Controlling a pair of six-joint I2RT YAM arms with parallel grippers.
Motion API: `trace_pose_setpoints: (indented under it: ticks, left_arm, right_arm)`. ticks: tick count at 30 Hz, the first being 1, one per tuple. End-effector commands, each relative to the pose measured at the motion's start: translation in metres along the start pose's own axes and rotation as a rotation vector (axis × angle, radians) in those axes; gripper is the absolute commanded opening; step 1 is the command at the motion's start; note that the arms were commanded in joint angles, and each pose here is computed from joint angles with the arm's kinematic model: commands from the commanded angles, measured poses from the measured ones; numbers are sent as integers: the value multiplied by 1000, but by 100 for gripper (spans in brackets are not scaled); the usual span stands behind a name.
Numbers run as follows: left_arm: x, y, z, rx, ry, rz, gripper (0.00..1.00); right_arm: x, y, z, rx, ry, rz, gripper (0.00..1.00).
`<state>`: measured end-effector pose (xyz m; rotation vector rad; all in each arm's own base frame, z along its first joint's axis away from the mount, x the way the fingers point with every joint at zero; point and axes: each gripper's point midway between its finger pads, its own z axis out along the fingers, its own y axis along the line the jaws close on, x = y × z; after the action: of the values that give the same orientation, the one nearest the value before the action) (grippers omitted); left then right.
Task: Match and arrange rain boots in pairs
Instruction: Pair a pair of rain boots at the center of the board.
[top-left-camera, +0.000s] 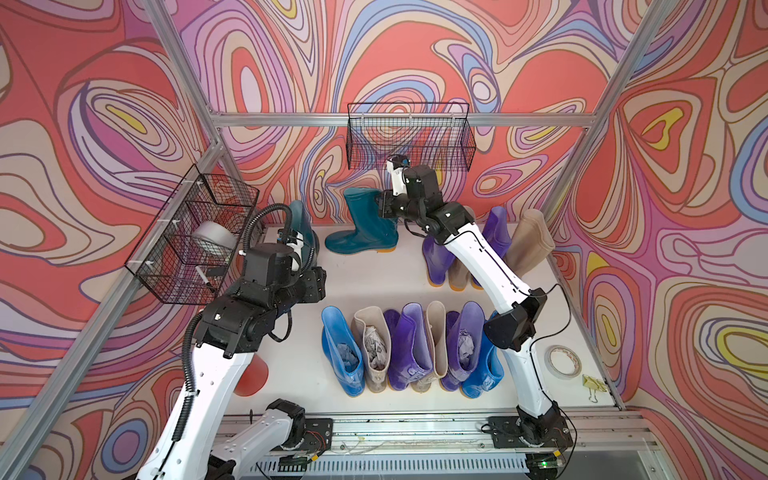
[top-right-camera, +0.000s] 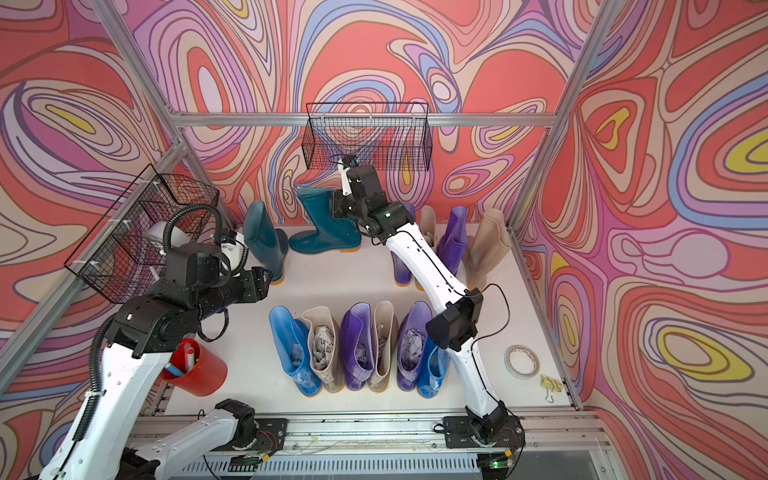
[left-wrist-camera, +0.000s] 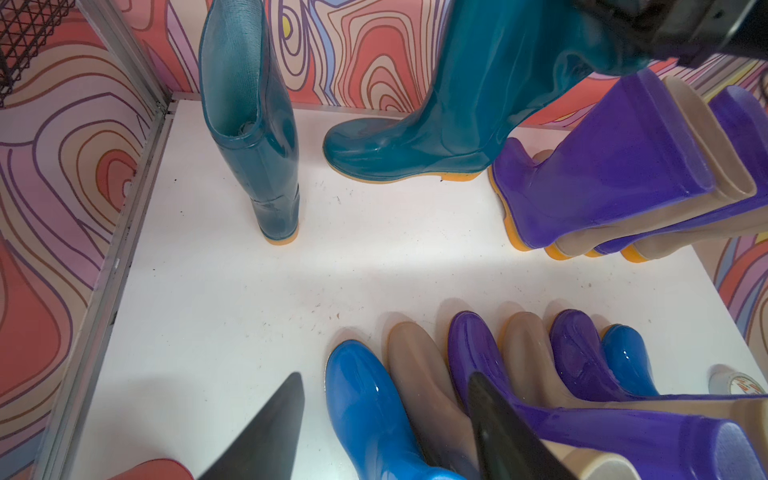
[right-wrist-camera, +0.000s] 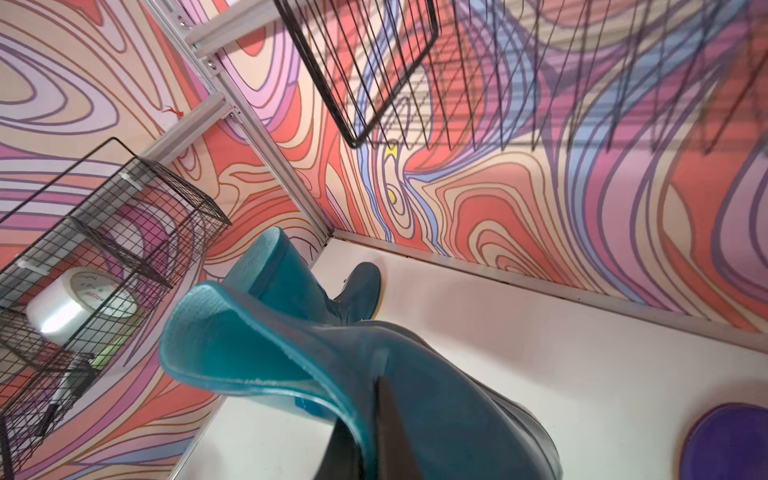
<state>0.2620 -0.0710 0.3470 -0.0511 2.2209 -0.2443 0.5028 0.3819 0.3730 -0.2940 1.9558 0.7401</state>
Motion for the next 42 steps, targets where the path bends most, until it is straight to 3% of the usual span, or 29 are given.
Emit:
trace_pose_setpoints:
  ticks: [1,9,17,28,33,42]
  left_arm:
    - [1,5,-4,-27,10,15,64]
    - [5,8,4,-50,29,21,65]
    - [4,-1,20,-21,55,22,64]
    - [-30,-26,44,48,28,11,66]
    - [-56,-43,71,86,18,-31,69]
    - [-75,-69,135,127,83,-103,71]
  right_arm:
    - [-50,18,-15,-29,-186,52,1]
    - [-47,19,-27,42,-174,62,2]
    - [-27,0,-16,123,-126,77,2]
    - [5,-13,4,96,-28,104,2]
    - [30,-13,12,58,35,91,2]
    - [46,-4,15,-24,53,70,4]
